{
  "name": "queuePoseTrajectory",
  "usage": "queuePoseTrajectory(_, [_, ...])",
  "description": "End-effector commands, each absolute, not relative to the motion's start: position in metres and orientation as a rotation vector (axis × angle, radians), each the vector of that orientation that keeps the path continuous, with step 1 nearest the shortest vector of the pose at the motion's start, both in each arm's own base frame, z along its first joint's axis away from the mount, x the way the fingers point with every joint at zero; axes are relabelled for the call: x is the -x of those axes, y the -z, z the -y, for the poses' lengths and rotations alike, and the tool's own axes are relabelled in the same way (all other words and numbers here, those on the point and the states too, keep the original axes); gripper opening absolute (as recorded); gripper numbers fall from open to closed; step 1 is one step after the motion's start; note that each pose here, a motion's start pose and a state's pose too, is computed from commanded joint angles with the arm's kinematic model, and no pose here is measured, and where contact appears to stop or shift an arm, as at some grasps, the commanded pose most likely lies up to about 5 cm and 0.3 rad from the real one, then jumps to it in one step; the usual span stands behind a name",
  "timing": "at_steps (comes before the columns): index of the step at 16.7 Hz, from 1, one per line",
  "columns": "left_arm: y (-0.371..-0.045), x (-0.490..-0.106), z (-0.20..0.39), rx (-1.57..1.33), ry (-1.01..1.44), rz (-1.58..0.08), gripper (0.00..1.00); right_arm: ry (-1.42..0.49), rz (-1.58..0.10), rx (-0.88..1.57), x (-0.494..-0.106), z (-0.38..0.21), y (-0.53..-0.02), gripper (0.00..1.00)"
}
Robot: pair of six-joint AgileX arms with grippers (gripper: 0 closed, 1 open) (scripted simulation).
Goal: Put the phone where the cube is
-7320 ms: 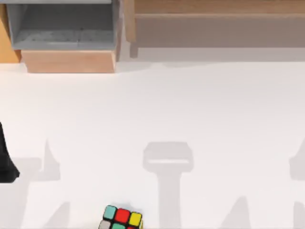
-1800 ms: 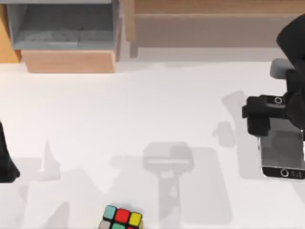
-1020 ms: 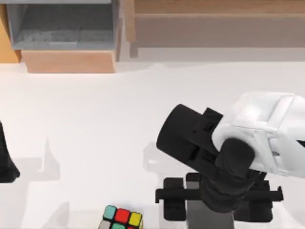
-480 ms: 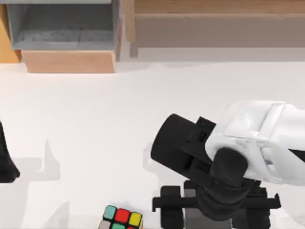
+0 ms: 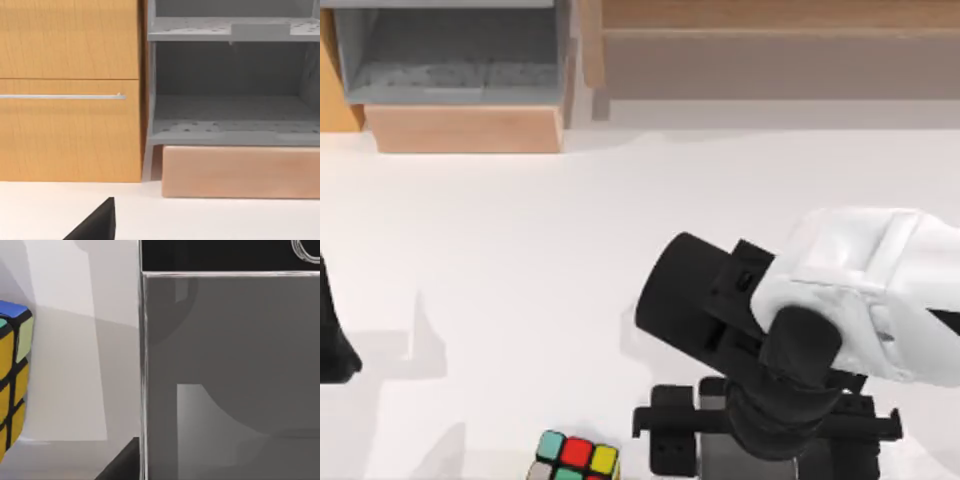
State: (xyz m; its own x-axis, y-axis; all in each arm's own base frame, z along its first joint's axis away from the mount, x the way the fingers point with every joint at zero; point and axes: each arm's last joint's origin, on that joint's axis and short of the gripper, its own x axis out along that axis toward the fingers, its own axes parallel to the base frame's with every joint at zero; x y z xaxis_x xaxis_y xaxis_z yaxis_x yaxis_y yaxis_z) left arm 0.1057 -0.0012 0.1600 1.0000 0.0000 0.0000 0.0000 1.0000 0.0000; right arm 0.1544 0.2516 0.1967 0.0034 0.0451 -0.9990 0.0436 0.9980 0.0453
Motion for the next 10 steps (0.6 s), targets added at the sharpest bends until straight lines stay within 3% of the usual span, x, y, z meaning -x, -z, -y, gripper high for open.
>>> queuePoseTrajectory(10, [-0.160,-0.106,0.001,0.000,0.000,0.000,1.00,-0.028,-1.636,-0.172,-0.152,-0.251,-0.183,0.00])
